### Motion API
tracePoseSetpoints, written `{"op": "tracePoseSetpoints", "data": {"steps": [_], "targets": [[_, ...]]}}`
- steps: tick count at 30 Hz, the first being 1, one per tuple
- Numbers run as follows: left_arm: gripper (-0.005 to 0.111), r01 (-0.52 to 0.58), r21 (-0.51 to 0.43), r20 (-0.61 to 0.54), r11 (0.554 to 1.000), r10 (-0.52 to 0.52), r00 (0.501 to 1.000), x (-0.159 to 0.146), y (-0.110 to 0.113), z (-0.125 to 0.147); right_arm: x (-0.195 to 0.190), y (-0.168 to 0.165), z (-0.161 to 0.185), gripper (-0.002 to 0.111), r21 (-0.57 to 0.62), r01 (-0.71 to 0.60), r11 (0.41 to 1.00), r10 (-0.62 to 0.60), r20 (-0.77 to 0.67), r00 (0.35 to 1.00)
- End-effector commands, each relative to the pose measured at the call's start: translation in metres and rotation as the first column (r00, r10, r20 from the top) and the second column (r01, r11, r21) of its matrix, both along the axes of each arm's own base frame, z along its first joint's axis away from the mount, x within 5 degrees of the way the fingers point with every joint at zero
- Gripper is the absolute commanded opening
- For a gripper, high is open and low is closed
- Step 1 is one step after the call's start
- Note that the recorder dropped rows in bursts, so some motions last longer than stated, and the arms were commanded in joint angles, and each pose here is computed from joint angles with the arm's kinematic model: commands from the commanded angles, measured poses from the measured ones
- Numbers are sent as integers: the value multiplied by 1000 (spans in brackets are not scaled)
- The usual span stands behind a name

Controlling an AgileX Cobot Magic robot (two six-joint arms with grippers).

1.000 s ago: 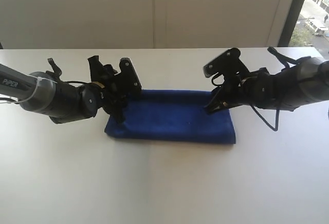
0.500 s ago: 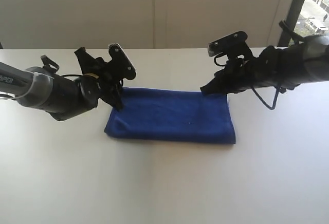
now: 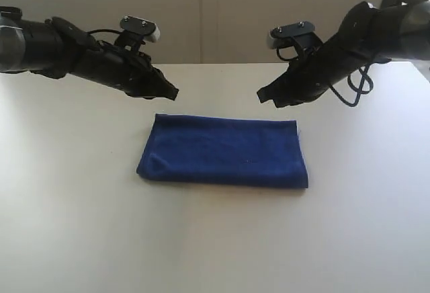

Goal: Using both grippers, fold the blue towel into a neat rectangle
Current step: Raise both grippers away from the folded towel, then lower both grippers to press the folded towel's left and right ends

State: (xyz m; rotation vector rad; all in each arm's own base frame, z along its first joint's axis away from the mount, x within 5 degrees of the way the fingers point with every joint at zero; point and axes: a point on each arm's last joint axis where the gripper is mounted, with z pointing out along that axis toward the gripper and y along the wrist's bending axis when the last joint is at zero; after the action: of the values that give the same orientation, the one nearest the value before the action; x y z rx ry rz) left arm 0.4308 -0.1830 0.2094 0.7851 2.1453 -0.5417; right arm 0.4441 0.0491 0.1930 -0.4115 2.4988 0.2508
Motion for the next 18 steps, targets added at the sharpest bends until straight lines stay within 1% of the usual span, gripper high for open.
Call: {"op": "tracePoseSetpoints", "data": {"steps": [1, 7, 9, 13, 18], "targets": [[0, -19, -27, -96, 999, 16, 995, 16, 3, -21, 7, -11, -28, 0, 21, 55, 998, -53, -77, 996], [0, -119, 19, -52, 993, 120, 991, 32, 7, -50, 14, -13, -46, 0, 13, 84, 996, -83, -60, 995], [0, -136, 29, -49, 990, 138, 989, 34, 8, -57, 16, -14, -49, 0, 8, 95, 995, -95, -46, 994], [0, -133, 22, -63, 991, 134, 989, 34, 7, -58, 18, -15, -58, 0, 4, 104, 995, -104, -48, 993], [0, -127, 37, -43, 991, 129, 991, 35, 8, -60, 19, -16, -64, 0, 1, 113, 994, -113, -46, 993]]}}
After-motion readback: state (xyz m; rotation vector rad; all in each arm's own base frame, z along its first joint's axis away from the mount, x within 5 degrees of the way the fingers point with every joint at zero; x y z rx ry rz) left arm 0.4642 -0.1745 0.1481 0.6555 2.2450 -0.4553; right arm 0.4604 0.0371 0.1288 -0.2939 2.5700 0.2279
